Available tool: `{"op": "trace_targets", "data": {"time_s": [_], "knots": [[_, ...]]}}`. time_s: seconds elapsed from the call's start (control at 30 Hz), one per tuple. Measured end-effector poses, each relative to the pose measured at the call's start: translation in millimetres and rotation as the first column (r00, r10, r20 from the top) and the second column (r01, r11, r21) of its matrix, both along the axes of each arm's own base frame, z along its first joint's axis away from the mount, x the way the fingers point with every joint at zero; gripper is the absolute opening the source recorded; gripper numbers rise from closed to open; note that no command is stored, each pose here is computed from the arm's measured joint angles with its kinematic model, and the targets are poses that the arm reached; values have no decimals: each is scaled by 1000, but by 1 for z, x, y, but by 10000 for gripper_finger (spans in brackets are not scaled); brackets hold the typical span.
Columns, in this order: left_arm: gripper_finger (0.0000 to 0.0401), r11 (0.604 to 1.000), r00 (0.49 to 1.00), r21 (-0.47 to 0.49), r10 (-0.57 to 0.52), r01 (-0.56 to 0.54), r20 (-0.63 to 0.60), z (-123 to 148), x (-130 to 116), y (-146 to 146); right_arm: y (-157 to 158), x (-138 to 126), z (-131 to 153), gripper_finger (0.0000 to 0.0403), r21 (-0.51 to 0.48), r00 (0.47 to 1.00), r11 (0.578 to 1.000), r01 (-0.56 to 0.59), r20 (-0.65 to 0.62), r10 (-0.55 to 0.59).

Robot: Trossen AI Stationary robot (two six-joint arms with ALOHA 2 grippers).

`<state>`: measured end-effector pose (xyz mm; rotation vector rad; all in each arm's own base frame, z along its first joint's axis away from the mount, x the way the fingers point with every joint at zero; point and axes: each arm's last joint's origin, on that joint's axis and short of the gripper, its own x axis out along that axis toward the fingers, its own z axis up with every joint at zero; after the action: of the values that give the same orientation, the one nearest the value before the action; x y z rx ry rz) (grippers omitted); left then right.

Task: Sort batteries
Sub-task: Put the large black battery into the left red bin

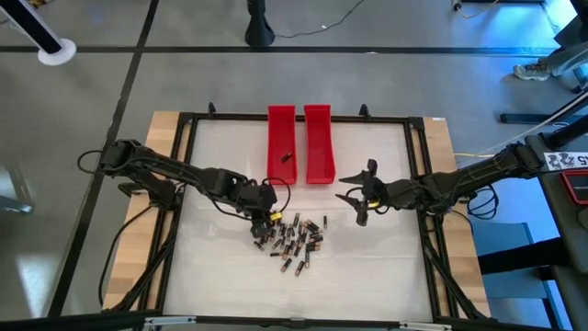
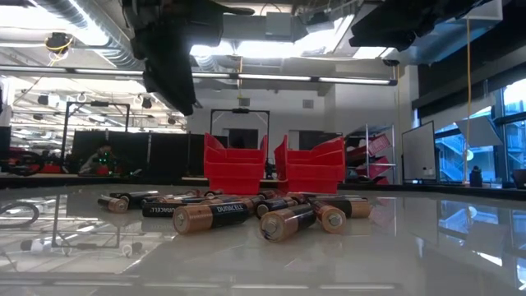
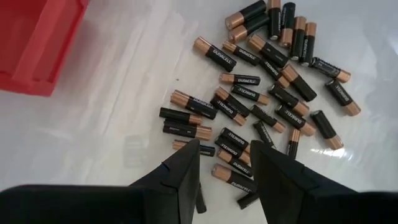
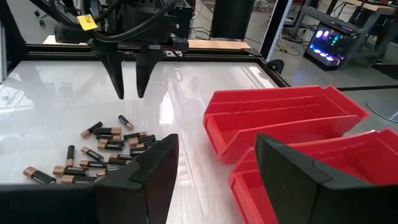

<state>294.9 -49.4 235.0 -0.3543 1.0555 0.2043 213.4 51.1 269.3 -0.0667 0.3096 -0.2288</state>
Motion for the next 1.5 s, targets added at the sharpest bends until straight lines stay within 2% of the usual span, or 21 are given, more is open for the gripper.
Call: {"op": "trace_targets", "data": {"time_s": [0.17, 0.33, 0.53, 0.87, 1.1, 1.27, 1.43, 1.5], "knots": [[131, 999, 999, -20, 50, -50, 1, 0, 1, 4, 0, 0, -1, 214, -3, 1000, 1000, 0, -11, 0], [131, 986, 988, -71, 154, -154, 1, 0, 1, 4, 0, 0, -8, 214, -14, 997, 1000, -8, -71, 7], [131, 955, 961, -111, 275, -275, -9, -5, 3, -3, 1, 1, -22, 214, 43, 987, 999, 25, -163, -17], [131, 892, 912, -190, 407, -410, -53, -23, 9, -32, 9, 14, -41, 214, 149, 964, 986, -71, -244, 106], [131, 856, 873, -183, 487, -483, -23, -22, 7, -42, 11, 16, -46, 214, 190, 951, 977, -92, -274, 143], [131, 821, 838, -169, 542, -545, -63, -27, 2, -48, 12, 17, -47, 214, 198, 951, 976, -86, -276, 140], [131, 811, 827, -164, 555, -562, -89, -23, -1, -61, 12, 17, -47, 214, 199, 952, 976, -86, -273, 140], [131, 807, 816, -125, 565, -577, -119, -27, -3, -64, 12, 18, -47, 214, 196, 954, 977, -90, -266, 141]]}}
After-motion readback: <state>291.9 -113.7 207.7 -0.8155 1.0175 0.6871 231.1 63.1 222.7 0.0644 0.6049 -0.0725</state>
